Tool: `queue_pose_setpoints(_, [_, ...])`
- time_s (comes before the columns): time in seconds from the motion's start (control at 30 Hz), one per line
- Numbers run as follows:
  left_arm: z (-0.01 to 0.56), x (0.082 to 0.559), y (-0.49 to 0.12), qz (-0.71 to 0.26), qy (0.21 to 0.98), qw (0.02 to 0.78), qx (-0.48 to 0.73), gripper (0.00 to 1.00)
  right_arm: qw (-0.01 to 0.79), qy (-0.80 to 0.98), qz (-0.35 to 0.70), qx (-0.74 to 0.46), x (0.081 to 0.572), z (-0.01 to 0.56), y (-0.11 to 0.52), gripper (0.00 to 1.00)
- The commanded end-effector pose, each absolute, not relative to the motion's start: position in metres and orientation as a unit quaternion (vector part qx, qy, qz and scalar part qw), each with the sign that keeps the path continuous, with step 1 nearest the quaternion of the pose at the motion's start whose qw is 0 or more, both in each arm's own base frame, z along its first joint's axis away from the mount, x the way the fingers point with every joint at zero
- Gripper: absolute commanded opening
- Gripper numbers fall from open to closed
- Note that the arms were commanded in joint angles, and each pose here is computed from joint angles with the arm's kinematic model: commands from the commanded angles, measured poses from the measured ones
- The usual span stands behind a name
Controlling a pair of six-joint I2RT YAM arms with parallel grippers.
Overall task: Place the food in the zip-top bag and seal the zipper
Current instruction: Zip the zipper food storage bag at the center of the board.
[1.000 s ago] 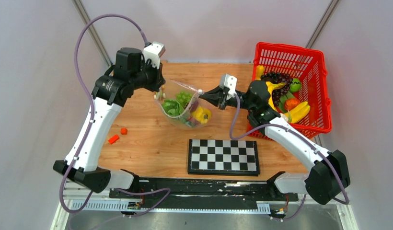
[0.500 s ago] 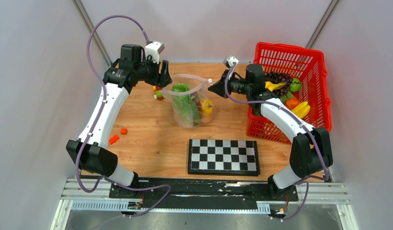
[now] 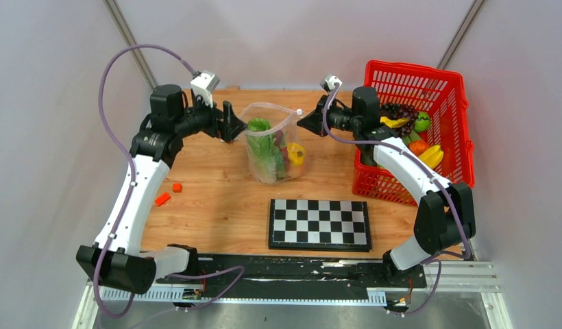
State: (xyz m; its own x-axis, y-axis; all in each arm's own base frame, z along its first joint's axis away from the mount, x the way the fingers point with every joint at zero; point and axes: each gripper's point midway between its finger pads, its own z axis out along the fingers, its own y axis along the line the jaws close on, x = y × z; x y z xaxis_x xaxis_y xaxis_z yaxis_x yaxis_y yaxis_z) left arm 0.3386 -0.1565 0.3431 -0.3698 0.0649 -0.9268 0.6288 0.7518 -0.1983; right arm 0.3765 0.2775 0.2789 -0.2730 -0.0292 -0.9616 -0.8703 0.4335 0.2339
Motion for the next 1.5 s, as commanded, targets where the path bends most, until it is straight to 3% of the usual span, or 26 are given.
queue_pose_setpoints(0.0, [0.340, 0.325, -0.155, -0.298, 0.777, 0.525, 0.178, 1.00, 0.538, 0.650, 0.413, -0.342, 0.373, 0.314, 0.275, 0.00])
queue_pose_setpoints(0.17, [0.345, 0.316, -0.153, -0.290, 0.754, 0.556, 0.196, 1.00, 0.537, 0.644, 0.419, -0.349, 0.371, 0.317, 0.276, 0.00])
queue_pose_setpoints(0.37, [0.320, 0.316, -0.159, -0.286, 0.765, 0.516, 0.258, 1.00, 0.537, 0.636, 0.420, -0.363, 0.366, 0.322, 0.277, 0.00])
queue_pose_setpoints(0.57, [0.312, 0.313, -0.157, -0.260, 0.758, 0.502, 0.325, 0.90, 0.527, 0.641, 0.420, -0.368, 0.367, 0.318, 0.278, 0.00])
queue_pose_setpoints(0.77, [0.317, 0.319, -0.158, -0.245, 0.741, 0.514, 0.356, 0.61, 0.522, 0.635, 0.428, -0.376, 0.362, 0.321, 0.280, 0.00])
queue_pose_setpoints(0.83, [0.319, 0.322, -0.162, -0.257, 0.737, 0.516, 0.354, 0.42, 0.525, 0.630, 0.428, -0.380, 0.360, 0.323, 0.280, 0.00])
queue_pose_setpoints(0.87, [0.321, 0.323, -0.164, -0.262, 0.735, 0.517, 0.352, 0.22, 0.527, 0.628, 0.427, -0.382, 0.359, 0.325, 0.279, 0.00])
queue_pose_setpoints(0.93, [0.326, 0.323, -0.164, -0.265, 0.733, 0.522, 0.348, 0.01, 0.533, 0.622, 0.427, -0.384, 0.355, 0.331, 0.278, 0.00])
queue_pose_setpoints(1.47, [0.390, 0.291, -0.147, -0.232, 0.711, 0.584, 0.315, 0.00, 0.568, 0.581, 0.440, -0.383, 0.319, 0.369, 0.268, 0.00])
